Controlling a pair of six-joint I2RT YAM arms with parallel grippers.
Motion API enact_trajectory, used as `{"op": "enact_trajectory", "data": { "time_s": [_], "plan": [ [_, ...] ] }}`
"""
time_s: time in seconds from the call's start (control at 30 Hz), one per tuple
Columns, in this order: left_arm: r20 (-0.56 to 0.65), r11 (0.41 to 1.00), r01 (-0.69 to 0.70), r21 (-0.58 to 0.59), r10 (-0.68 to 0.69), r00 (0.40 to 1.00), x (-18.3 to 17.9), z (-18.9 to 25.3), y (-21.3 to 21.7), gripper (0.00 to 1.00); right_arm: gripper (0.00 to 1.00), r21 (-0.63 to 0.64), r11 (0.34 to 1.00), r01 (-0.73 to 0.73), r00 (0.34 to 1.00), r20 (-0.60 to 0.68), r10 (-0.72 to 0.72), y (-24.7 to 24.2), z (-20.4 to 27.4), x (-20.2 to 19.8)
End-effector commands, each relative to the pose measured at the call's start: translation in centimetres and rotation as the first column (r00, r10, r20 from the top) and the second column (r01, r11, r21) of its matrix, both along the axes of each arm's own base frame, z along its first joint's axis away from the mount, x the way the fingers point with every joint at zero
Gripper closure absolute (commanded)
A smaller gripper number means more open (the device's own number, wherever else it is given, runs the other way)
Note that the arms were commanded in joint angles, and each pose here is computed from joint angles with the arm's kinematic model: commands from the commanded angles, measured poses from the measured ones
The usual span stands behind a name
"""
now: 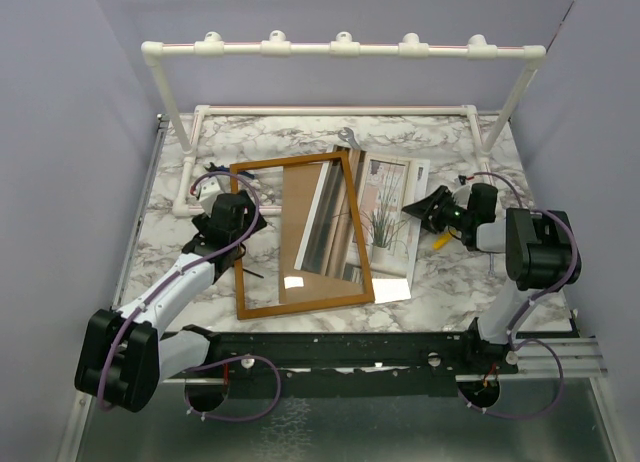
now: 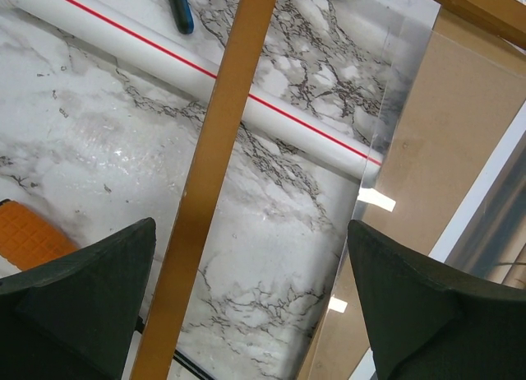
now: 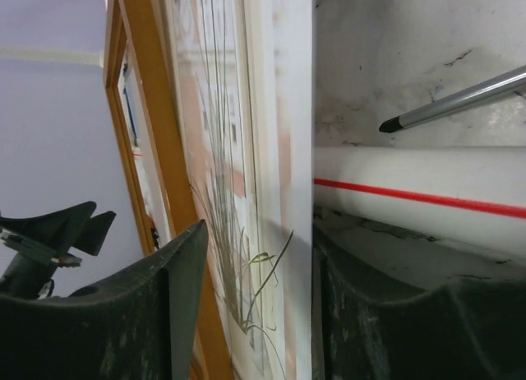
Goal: Take the photo out of the frame
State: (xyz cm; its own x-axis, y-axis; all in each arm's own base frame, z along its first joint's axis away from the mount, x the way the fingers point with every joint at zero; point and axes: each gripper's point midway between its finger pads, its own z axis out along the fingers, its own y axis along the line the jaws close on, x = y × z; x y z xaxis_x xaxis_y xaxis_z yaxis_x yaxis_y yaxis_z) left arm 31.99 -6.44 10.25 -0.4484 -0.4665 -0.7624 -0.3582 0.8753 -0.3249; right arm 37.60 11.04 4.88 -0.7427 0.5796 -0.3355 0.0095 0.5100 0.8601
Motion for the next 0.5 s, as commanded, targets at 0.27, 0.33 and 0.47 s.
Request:
{"op": "enact_trajectory", "data": {
  "time_s": [0.27,0.33,0.47],
  "plan": [
    [0.009,0.999,0.034,-0.026,-0.034,0.999,0.21,0.36,-0.61,0.01,0.76,0.071,0.994,-0.087,0.994,0.067,0.082,1.26,1.71,0.13],
    [0.004,0.999,0.034,-0.025,-0.034,0.999,0.2,0.27,-0.59,0.01,0.84,0.073,0.993,-0.09,0.994,0.064,0.085,1.33,1.59,0.17],
    [0.008,0.999,0.034,-0.024,-0.033,0.999,0.21,0.44,-0.54,0.01,0.99,0.058,0.995,-0.082,0.995,0.058,0.079,1.21,1.61,0.24]
  ]
}}
